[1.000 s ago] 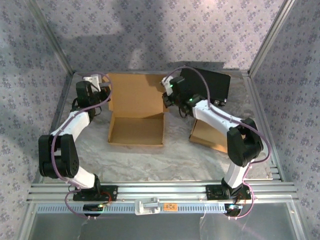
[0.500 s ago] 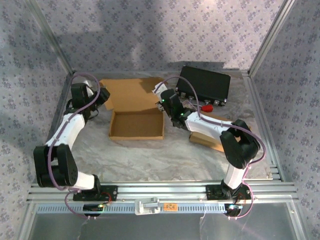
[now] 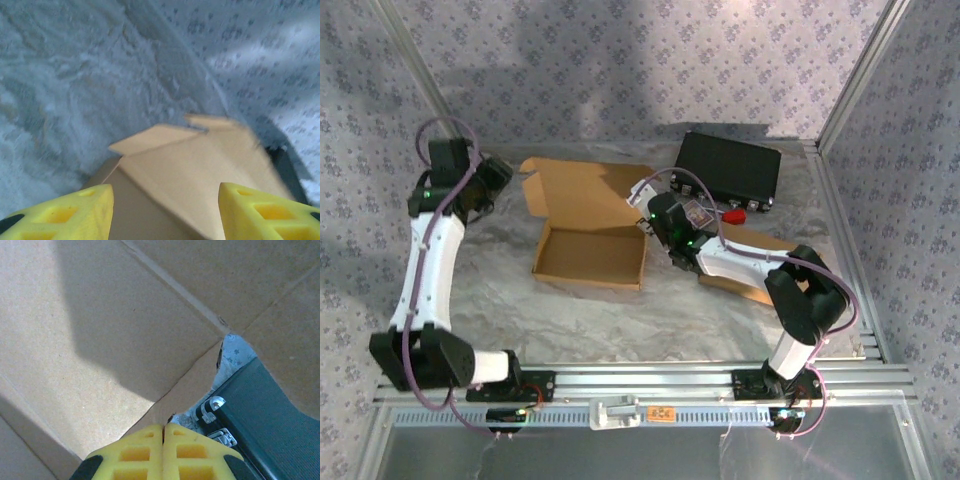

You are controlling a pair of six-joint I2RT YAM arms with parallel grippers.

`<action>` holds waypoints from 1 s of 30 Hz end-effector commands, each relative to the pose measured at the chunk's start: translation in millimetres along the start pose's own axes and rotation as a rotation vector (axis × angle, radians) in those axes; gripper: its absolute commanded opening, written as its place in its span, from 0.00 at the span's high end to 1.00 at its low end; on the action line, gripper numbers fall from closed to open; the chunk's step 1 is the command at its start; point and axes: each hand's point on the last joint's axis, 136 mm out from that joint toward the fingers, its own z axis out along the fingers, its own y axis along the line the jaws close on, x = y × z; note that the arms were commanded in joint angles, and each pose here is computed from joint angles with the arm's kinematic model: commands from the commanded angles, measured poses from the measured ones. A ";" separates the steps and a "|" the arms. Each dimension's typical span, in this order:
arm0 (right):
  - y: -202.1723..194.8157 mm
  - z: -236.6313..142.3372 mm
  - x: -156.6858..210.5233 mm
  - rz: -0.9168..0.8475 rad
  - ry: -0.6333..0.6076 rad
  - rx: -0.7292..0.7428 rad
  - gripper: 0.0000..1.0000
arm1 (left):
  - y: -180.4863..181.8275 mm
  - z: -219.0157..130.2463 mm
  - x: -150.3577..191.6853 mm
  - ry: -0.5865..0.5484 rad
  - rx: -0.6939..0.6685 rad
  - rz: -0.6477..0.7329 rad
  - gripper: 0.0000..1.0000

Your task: Fold the paper box

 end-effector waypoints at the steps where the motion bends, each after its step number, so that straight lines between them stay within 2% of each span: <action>1: -8.5 -10.6 -10.6 -0.050 -0.037 0.039 1.00 | 0.3 16.8 7.2 0.120 -0.093 -0.203 0.46; 3: -9.1 -12.2 -11.5 -0.058 -0.042 0.045 1.00 | -10.1 23.5 9.5 0.152 -0.103 -0.305 0.46; 6: -6.5 -14.7 -14.0 -0.063 -0.056 0.044 1.00 | -38.2 32.0 7.7 0.162 -0.039 -0.389 0.47; 9: -2.8 -15.2 -14.8 -0.073 -0.061 0.047 1.00 | -69.9 41.8 9.7 0.189 0.006 -0.375 0.43; 12: -0.9 -14.6 -15.9 -0.077 -0.063 0.051 1.00 | -88.5 49.9 24.2 0.260 -0.037 -0.344 0.43; 15: -0.5 -13.0 -15.8 -0.076 -0.061 0.053 1.00 | -78.5 41.7 43.3 0.295 -0.179 -0.354 0.43; 17: -0.9 -12.3 -16.5 -0.075 -0.059 0.056 1.00 | -72.9 34.0 52.3 0.292 -0.218 -0.393 0.41; 21: -1.6 -10.1 -15.5 -0.074 -0.050 0.065 1.00 | -66.3 28.2 54.1 0.246 -0.211 -0.483 0.41; 26: 0.9 -9.0 -13.3 -0.081 -0.047 0.057 1.00 | -66.0 15.9 47.6 0.212 -0.213 -0.491 0.39; 30: 1.1 -8.7 -14.2 -0.088 -0.052 0.058 1.00 | -61.9 35.7 51.1 0.247 -0.213 -0.519 0.38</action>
